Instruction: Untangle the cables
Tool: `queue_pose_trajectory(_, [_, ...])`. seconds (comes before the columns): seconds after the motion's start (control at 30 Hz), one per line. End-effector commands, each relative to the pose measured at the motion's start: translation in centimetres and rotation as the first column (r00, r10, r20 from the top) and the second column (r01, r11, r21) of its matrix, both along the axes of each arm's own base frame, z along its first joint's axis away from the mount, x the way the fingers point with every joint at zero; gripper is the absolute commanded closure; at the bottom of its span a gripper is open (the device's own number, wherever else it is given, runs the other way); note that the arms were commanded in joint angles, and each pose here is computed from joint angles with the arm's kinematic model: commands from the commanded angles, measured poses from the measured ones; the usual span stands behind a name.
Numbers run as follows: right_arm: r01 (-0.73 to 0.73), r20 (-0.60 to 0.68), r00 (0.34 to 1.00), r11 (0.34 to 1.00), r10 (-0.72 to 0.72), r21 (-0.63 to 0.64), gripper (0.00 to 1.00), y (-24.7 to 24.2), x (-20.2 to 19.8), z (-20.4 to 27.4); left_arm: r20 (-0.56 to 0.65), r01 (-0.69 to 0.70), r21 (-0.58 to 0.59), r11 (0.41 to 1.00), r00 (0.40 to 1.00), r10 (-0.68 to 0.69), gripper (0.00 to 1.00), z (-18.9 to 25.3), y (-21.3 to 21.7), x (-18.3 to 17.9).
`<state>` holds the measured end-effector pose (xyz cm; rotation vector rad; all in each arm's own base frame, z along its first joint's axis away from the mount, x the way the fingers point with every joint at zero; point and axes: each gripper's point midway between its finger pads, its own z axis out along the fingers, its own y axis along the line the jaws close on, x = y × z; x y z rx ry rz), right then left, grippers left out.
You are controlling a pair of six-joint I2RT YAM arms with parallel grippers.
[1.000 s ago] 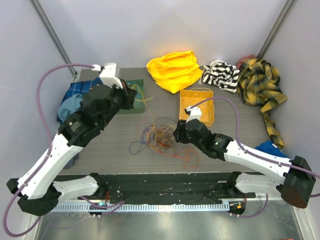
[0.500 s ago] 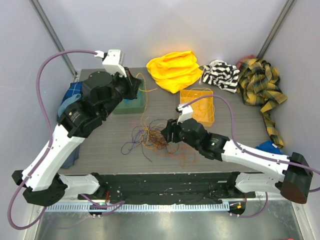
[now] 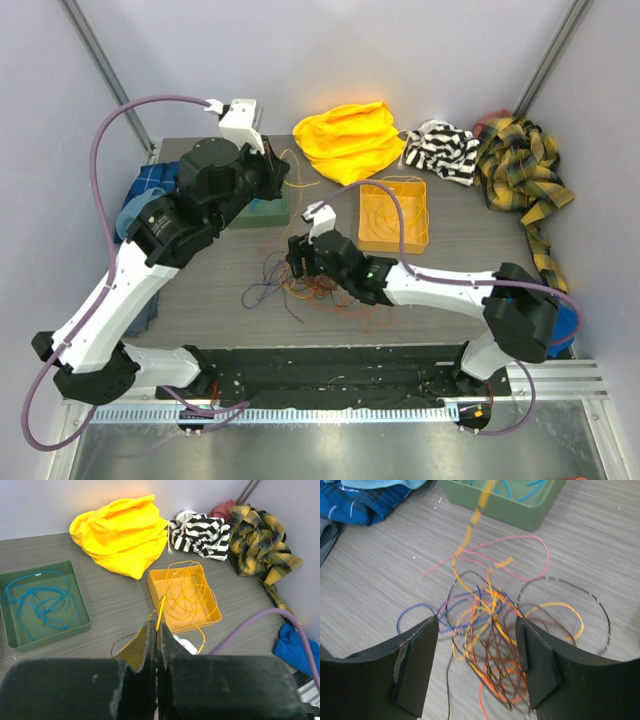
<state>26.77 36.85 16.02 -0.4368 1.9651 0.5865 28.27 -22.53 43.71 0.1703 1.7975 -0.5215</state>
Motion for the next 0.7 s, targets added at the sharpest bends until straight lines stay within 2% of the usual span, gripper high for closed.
queue_pose_trajectory(0.0, [0.010,0.104,0.994,0.997,-0.018,0.083,0.30,3.0,2.5,3.5,0.023,0.021,-0.016,1.000,1.000,-0.021,1.00,1.6,-0.3,-0.5])
queue_pose_trajectory(0.43, [0.033,0.137,0.990,0.998,-0.040,0.051,0.33,6.3,5.4,2.4,0.026,0.034,-0.018,0.999,0.999,-0.034,1.00,2.3,-0.1,-1.2])
queue_pose_trajectory(0.5, [0.081,0.145,0.986,0.995,-0.087,0.049,0.45,5.8,6.3,2.3,0.028,0.037,-0.019,0.999,0.999,-0.037,1.00,2.4,-0.1,-1.3])
queue_pose_trajectory(0.53, [0.100,0.149,0.983,0.993,-0.107,0.056,0.67,5.6,6.4,2.6,0.028,0.033,-0.018,0.999,0.999,-0.032,1.00,2.4,0.1,-1.4])
queue_pose_trajectory(0.6, [0.144,0.181,0.971,0.986,-0.156,0.079,0.83,4.6,6.8,4.1,0.028,0.024,-0.014,1.000,0.999,-0.023,1.00,2.3,0.5,-1.6])
queue_pose_trajectory(0.63, [0.152,0.200,0.966,0.986,-0.164,0.073,0.95,4.2,6.9,4.8,0.026,0.019,-0.011,1.000,0.999,-0.019,1.00,2.2,0.6,-1.6])
queue_pose_trajectory(0.67, [0.185,0.228,0.952,0.978,-0.203,0.099,0.99,3.1,7.1,6.8,0.032,0.010,-0.016,1.000,0.999,-0.010,1.00,2.2,1.0,-1.8])
